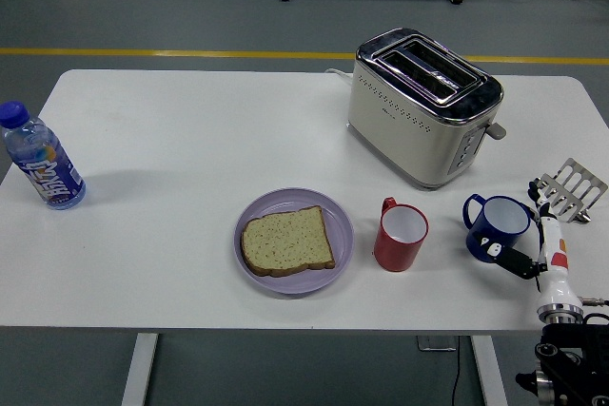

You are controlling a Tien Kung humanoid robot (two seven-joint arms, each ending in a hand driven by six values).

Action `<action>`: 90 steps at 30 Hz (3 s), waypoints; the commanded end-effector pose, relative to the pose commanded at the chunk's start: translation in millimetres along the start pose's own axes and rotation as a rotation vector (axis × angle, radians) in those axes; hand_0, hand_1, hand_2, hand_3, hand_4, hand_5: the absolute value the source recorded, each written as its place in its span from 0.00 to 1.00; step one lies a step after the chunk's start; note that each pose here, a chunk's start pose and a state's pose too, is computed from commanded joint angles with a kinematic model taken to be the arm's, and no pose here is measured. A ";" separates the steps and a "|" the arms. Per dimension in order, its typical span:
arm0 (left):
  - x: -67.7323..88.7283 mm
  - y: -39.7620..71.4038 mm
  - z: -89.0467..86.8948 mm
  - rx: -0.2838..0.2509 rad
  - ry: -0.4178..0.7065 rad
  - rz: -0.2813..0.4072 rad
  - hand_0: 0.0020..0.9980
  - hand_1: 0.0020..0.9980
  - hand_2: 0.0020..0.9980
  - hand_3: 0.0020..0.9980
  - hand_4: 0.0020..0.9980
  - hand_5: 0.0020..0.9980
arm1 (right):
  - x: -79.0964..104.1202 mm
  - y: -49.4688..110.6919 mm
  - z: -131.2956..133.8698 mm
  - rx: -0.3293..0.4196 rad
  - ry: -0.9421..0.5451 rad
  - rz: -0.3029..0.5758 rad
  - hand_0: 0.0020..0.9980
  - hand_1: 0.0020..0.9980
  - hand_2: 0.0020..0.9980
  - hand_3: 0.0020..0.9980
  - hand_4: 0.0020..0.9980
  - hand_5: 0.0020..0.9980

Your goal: Pick up the cup,pour liquid into bread,place the cup on the desk

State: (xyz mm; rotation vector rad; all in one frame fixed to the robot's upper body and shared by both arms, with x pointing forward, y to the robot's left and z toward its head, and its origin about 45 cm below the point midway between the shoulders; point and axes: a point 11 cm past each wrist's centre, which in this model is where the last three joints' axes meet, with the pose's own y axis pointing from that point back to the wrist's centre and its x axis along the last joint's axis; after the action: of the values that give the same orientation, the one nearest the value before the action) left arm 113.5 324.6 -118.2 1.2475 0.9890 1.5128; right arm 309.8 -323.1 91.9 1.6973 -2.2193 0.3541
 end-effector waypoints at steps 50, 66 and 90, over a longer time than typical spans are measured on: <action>2.9 -0.4 -1.6 0.005 -0.019 0.007 0.68 0.68 0.69 0.54 0.25 1.00 | 66.0 -3.1 -64.1 0.082 -0.547 0.283 0.86 0.78 0.89 0.91 0.92 0.09; 4.1 -0.9 -6.7 0.013 -0.031 0.008 0.68 0.68 0.69 0.54 0.25 1.00 | 70.9 -1.0 -50.8 0.031 -0.701 0.316 0.75 0.67 0.76 0.78 0.86 0.13; 4.1 -0.8 -3.7 0.004 -0.010 0.008 0.68 0.68 0.69 0.54 0.25 1.00 | 55.8 -3.8 -32.3 -0.133 -0.878 0.259 0.69 0.62 0.68 0.68 0.79 0.16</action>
State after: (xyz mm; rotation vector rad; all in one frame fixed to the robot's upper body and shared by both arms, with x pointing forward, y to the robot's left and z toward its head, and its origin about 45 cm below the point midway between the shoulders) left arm 109.7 328.6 -118.5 1.2619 0.9824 1.5105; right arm 303.4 -361.1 143.8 1.6766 -2.9742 -0.5983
